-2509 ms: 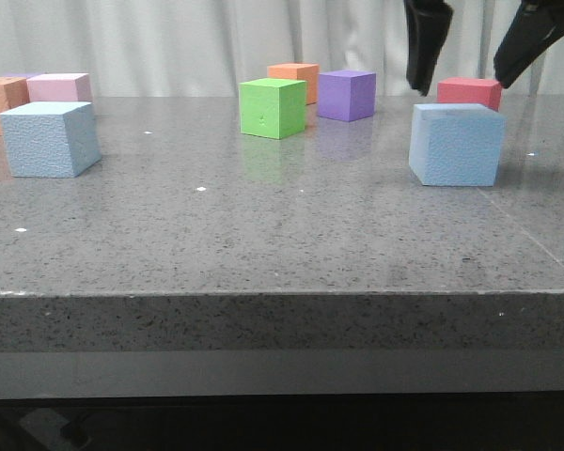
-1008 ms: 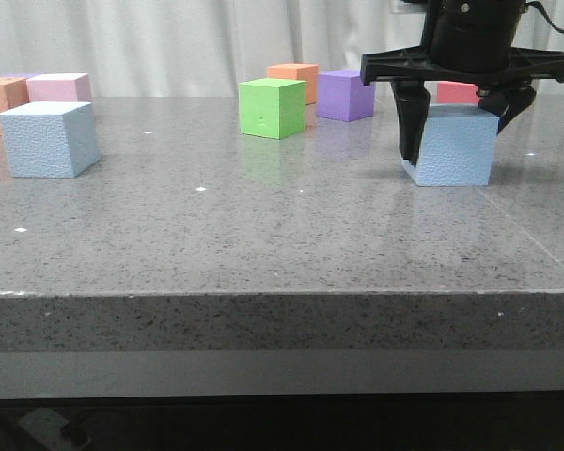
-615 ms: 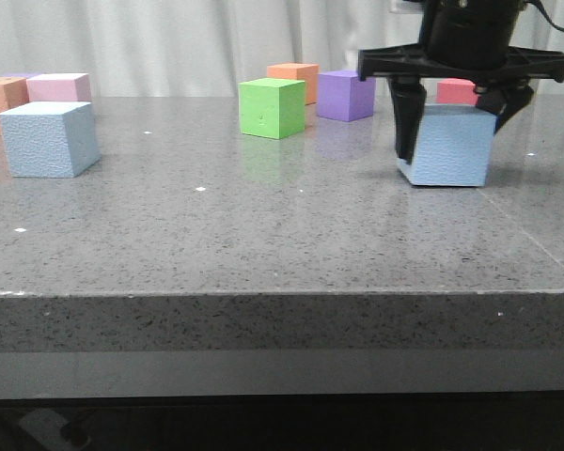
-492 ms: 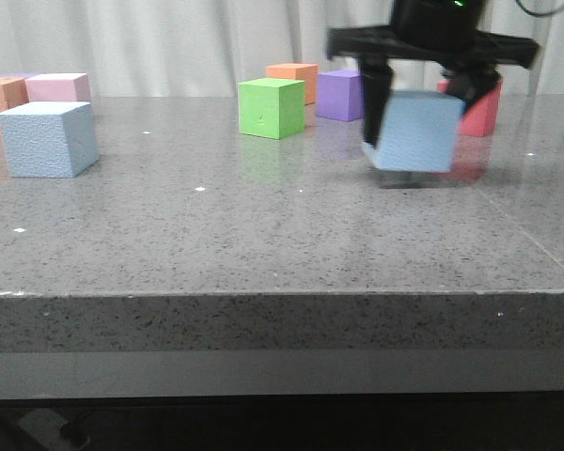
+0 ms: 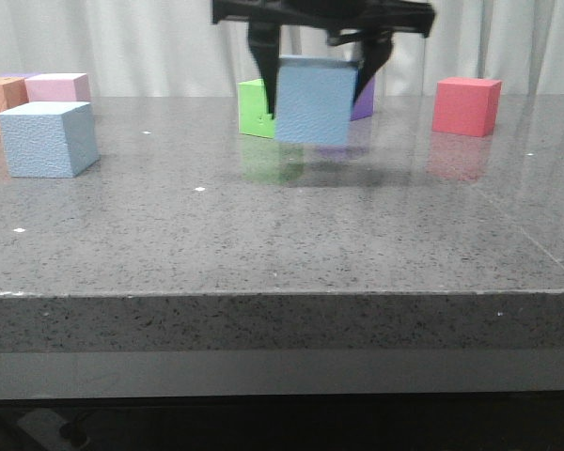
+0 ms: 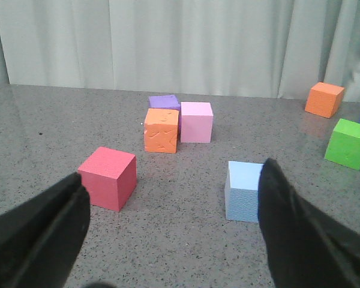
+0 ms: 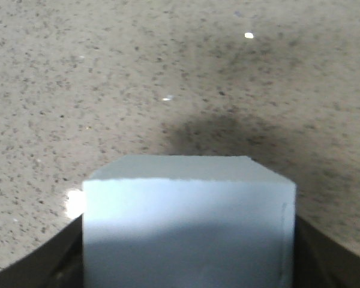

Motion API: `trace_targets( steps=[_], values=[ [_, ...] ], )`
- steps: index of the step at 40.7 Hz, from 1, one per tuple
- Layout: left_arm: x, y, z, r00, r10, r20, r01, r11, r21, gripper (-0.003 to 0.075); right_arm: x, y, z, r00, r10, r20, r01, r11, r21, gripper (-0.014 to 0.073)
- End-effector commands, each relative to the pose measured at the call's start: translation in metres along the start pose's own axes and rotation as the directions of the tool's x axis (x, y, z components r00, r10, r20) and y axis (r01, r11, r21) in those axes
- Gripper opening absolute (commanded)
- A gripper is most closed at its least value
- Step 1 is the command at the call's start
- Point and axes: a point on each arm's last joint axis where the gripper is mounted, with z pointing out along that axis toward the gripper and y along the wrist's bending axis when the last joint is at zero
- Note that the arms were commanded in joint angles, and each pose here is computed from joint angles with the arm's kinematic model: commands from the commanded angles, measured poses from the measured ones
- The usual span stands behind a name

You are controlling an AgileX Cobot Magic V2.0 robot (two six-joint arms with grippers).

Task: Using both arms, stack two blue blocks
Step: 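Carry the light-blue cube with the right gripper toward the green cube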

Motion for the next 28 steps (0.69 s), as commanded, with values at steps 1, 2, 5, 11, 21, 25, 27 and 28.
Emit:
trace_targets(
  steps=[1,2,5,11,21,25,27,28],
  values=[
    [-0.016,-0.002,-0.001,0.996,-0.011,0.093,0.009,1.000,0.020,0.0566,-0.013,0.007,-0.025,0.997,0.009,0.083,-0.007,1.000,-0.025,0.0340],
    [-0.016,-0.002,-0.001,0.996,-0.011,0.093,0.009,1.000,0.020,0.0566,-0.014,0.008,-0.022,0.997,0.010,0.077,-0.008,1.000,-0.019,0.0340],
    [-0.016,-0.002,-0.001,0.996,-0.011,0.093,0.009,1.000,0.020,0.0566,-0.016,0.011,-0.015,0.998,0.010,0.061,-0.010,1.000,-0.004,0.0340],
    [-0.016,-0.003,-0.001,0.996,-0.010,0.093,0.008,1.000,0.029,0.0566,-0.016,0.013,-0.010,0.999,0.008,0.053,-0.009,1.000,0.002,0.0340],
    [-0.016,-0.003,-0.001,0.996,-0.010,0.093,0.008,1.000,0.029,0.0566,-0.018,0.013,-0.010,0.998,0.008,0.068,-0.007,1.000,-0.009,0.0340],
    [-0.016,-0.003,-0.001,0.996,-0.010,0.093,0.008,1.000,0.029,0.0566,-0.019,0.014,-0.010,0.997,0.000,0.081,0.001,1.000,-0.020,0.0340],
    [-0.016,-0.003,-0.001,0.996,-0.010,0.093,0.008,1.000,0.029,0.0566,-0.020,0.015,-0.010,0.996,0.000,0.086,0.002,1.000,-0.024,0.0340],
    [-0.016,-0.003,-0.001,0.996,-0.010,0.093,0.008,1.000,0.029,0.0566,-0.020,0.015,-0.010,0.996,0.000,0.086,0.002,1.000,-0.024,0.0342]
  ],
)
